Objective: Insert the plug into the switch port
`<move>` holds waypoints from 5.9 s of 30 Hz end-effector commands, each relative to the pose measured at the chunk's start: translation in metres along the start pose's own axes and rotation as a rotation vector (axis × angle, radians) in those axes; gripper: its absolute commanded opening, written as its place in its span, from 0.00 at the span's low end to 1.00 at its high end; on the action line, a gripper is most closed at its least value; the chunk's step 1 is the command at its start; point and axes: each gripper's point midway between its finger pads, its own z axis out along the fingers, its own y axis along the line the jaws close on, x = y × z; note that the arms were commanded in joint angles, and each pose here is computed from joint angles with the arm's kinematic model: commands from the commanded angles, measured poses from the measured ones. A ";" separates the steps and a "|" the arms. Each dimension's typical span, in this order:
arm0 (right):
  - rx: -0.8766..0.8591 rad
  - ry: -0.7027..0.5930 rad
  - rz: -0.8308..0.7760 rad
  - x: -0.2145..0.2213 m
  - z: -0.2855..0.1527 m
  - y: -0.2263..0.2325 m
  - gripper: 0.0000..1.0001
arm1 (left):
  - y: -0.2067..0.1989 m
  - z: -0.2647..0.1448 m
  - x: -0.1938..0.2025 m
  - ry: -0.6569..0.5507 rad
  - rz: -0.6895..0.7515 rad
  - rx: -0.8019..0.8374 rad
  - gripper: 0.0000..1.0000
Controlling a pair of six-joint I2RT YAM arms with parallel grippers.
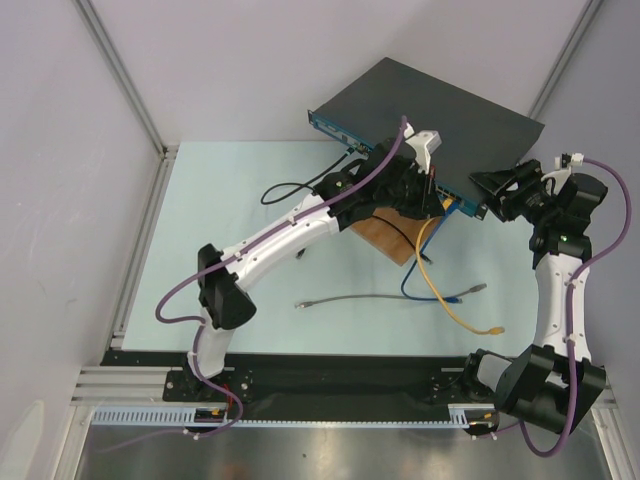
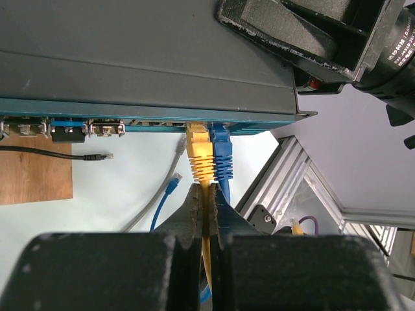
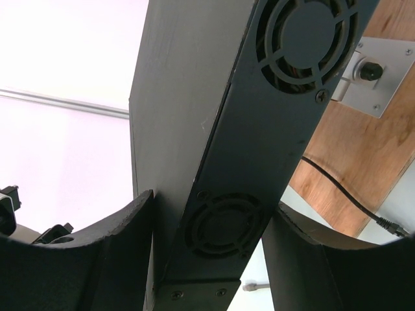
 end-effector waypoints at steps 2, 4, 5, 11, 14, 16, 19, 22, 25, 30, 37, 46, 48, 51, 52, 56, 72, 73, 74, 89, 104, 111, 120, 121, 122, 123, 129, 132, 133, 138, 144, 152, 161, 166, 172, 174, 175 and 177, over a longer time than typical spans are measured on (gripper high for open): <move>-0.163 0.200 -0.173 0.044 0.005 0.024 0.00 | -0.019 -0.001 -0.064 -0.263 0.077 0.086 0.01; -0.162 0.192 -0.152 0.035 0.005 0.020 0.00 | -0.014 -0.003 -0.061 -0.257 0.083 0.070 0.04; -0.167 0.182 -0.145 0.030 0.005 0.020 0.00 | -0.017 -0.008 -0.061 -0.258 0.086 0.074 0.06; -0.175 0.165 -0.152 0.015 0.007 0.022 0.00 | -0.010 -0.014 -0.047 -0.220 0.081 0.062 0.26; -0.177 0.164 -0.155 0.012 0.007 0.022 0.00 | -0.010 -0.020 -0.044 -0.214 0.096 0.059 0.36; -0.179 0.166 -0.158 0.011 0.008 0.021 0.00 | -0.009 -0.029 -0.041 -0.209 0.112 0.056 0.37; -0.178 0.163 -0.163 0.007 0.008 0.020 0.00 | -0.008 -0.047 -0.037 -0.212 0.152 0.057 0.42; -0.181 0.162 -0.176 0.004 0.009 0.020 0.00 | 0.000 -0.060 -0.023 -0.201 0.207 0.056 0.52; -0.182 0.166 -0.181 0.001 0.010 0.018 0.00 | 0.004 -0.090 -0.018 -0.234 0.250 0.097 0.71; -0.176 0.178 -0.204 -0.005 0.008 0.016 0.21 | 0.026 -0.142 0.003 -0.231 0.492 0.070 0.82; -0.139 0.173 -0.227 -0.018 0.001 0.009 0.76 | 0.095 -0.177 0.122 0.058 0.845 0.100 0.81; -0.078 0.125 -0.284 -0.037 -0.015 0.004 1.00 | 0.193 -0.157 0.201 0.378 0.991 -0.063 0.79; -0.056 0.098 -0.292 -0.049 -0.024 0.004 1.00 | 0.209 -0.142 0.209 0.430 0.997 -0.089 0.78; -0.042 0.065 -0.324 -0.064 -0.039 0.006 1.00 | 0.229 -0.124 0.215 0.490 1.019 -0.135 0.76; -0.038 0.055 -0.327 -0.068 -0.043 0.008 1.00 | 0.234 -0.120 0.216 0.507 1.029 -0.143 0.76; -0.032 0.026 -0.348 -0.081 -0.058 0.014 1.00 | 0.253 -0.103 0.229 0.586 1.059 -0.155 0.73; -0.098 -0.009 -0.489 -0.094 -0.065 0.059 1.00 | 0.275 -0.184 0.208 0.642 0.962 -0.259 0.00; -0.107 -0.004 -0.502 -0.092 -0.063 0.063 1.00 | 0.281 -0.197 0.200 0.630 0.969 -0.283 0.00; -0.112 -0.001 -0.514 -0.090 -0.060 0.066 1.00 | 0.275 -0.212 0.184 0.570 0.993 -0.307 0.00; -0.510 0.237 -0.944 0.052 -0.036 0.171 0.99 | 0.212 -0.339 0.084 0.052 1.054 -0.489 0.00; -0.914 0.533 -1.396 0.252 -0.031 0.213 0.89 | 0.107 -0.343 0.049 -0.076 1.198 -0.094 0.00; -0.969 0.677 -1.289 0.304 -0.009 0.202 0.84 | 0.107 -0.335 0.045 -0.082 1.245 -0.078 0.00; -0.729 0.730 -1.115 0.274 0.002 0.149 0.90 | 0.184 -0.298 0.128 0.307 1.014 -0.095 0.59; -0.731 0.711 -1.090 0.265 -0.002 0.154 0.91 | 0.185 -0.291 0.132 0.319 0.998 -0.083 0.59; -0.704 0.645 -1.064 0.241 -0.004 0.161 0.91 | 0.189 -0.278 0.136 0.326 0.989 -0.070 0.59; -0.716 0.608 -1.055 0.231 -0.009 0.171 0.92 | 0.184 -0.266 0.143 0.335 0.989 -0.059 0.60; -0.636 0.377 -0.989 0.150 -0.030 0.203 0.92 | 0.171 -0.170 0.187 0.356 1.038 0.105 0.65; -0.569 0.295 -0.926 0.116 -0.040 0.204 0.92 | 0.165 -0.116 0.202 0.387 1.073 0.169 0.64; -0.545 0.276 -0.913 0.108 -0.041 0.201 0.93 | 0.159 -0.100 0.197 0.358 1.110 0.175 0.63; -0.450 0.206 -0.824 0.071 -0.051 0.183 0.93 | 0.138 -0.037 0.204 0.355 1.152 0.253 0.63; -0.372 0.123 -0.757 0.031 -0.061 0.165 0.91 | 0.125 0.003 0.219 0.349 1.213 0.318 0.59; -0.369 0.110 -0.743 0.020 -0.062 0.161 0.88 | 0.129 0.016 0.245 0.414 1.201 0.370 0.46; -0.364 0.109 -0.744 0.016 -0.059 0.158 0.86 | 0.145 0.019 0.264 0.479 1.205 0.371 0.43; -0.350 0.111 -0.742 0.015 -0.056 0.153 0.85 | 0.153 0.019 0.272 0.509 1.227 0.384 0.40; -0.335 0.105 -0.744 0.012 -0.054 0.149 0.80 | 0.156 0.004 0.271 0.525 1.197 0.379 0.01; -0.333 0.102 -0.742 0.011 -0.054 0.150 0.78 | 0.149 -0.014 0.257 0.503 1.174 0.374 0.00; -0.332 0.100 -0.741 0.011 -0.054 0.150 0.77 | 0.149 -0.023 0.258 0.507 1.145 0.387 0.00; -0.334 0.099 -0.729 0.010 -0.054 0.151 0.71 | 0.145 -0.052 0.239 0.496 1.073 0.379 0.00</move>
